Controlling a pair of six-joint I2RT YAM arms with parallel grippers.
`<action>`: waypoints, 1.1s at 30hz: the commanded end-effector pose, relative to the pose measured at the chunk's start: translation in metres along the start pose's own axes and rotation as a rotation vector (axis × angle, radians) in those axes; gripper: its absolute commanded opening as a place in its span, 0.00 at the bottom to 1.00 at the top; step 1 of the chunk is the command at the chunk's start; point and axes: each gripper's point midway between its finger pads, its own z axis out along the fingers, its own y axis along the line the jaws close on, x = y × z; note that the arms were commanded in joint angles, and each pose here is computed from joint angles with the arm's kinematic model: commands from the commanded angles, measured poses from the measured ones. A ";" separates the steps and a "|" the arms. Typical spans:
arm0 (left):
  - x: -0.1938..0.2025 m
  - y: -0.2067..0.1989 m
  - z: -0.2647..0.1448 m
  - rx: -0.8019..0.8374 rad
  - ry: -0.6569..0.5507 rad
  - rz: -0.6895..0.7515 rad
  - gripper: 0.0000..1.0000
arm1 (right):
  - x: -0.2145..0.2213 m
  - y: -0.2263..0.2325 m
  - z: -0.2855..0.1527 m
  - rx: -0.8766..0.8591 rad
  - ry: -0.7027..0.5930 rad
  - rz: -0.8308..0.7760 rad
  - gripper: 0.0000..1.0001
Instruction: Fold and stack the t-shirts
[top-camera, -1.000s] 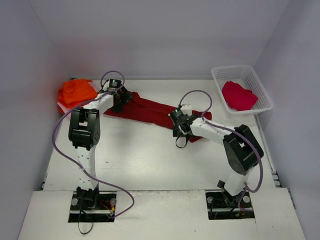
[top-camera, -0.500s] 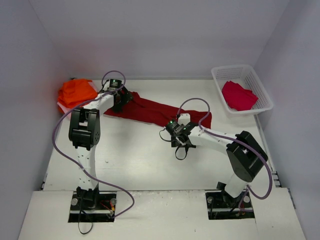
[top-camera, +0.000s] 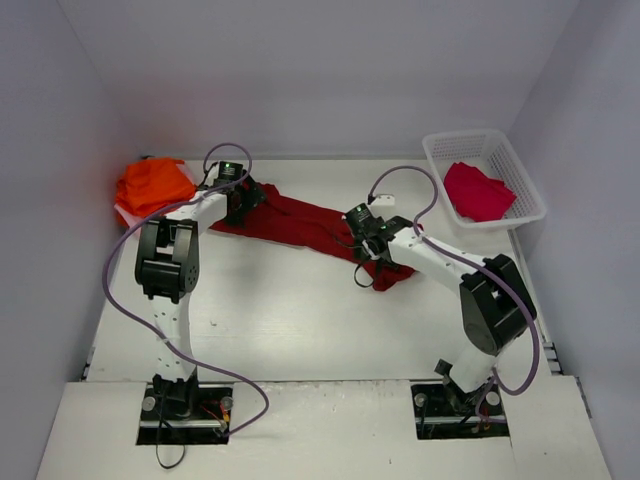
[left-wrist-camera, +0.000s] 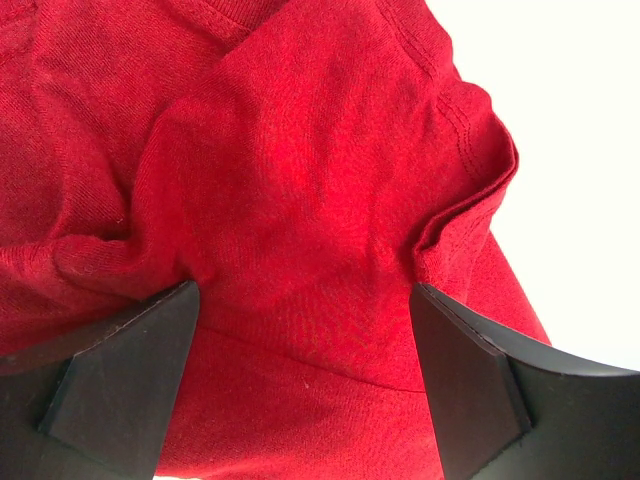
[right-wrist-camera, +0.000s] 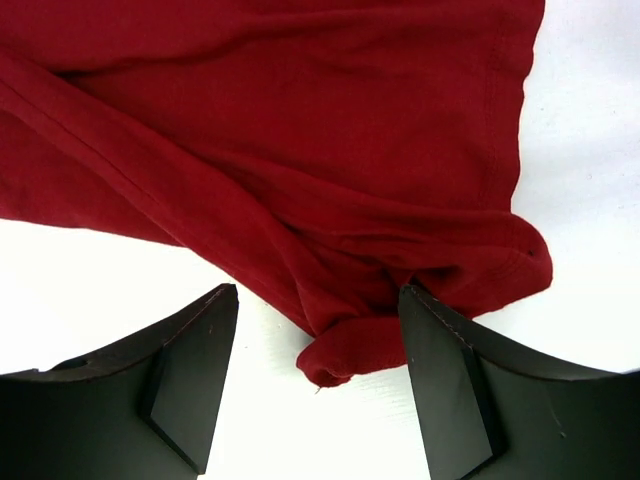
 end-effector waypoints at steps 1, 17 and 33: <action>0.013 0.010 -0.011 -0.032 0.037 0.019 0.82 | -0.007 -0.007 -0.011 0.005 -0.025 -0.019 0.62; 0.017 0.016 -0.021 -0.036 0.037 0.027 0.82 | 0.057 -0.029 -0.011 0.026 0.082 0.001 0.48; 0.022 0.026 -0.016 -0.056 0.044 0.047 0.82 | 0.047 -0.025 -0.008 0.049 0.050 0.036 0.00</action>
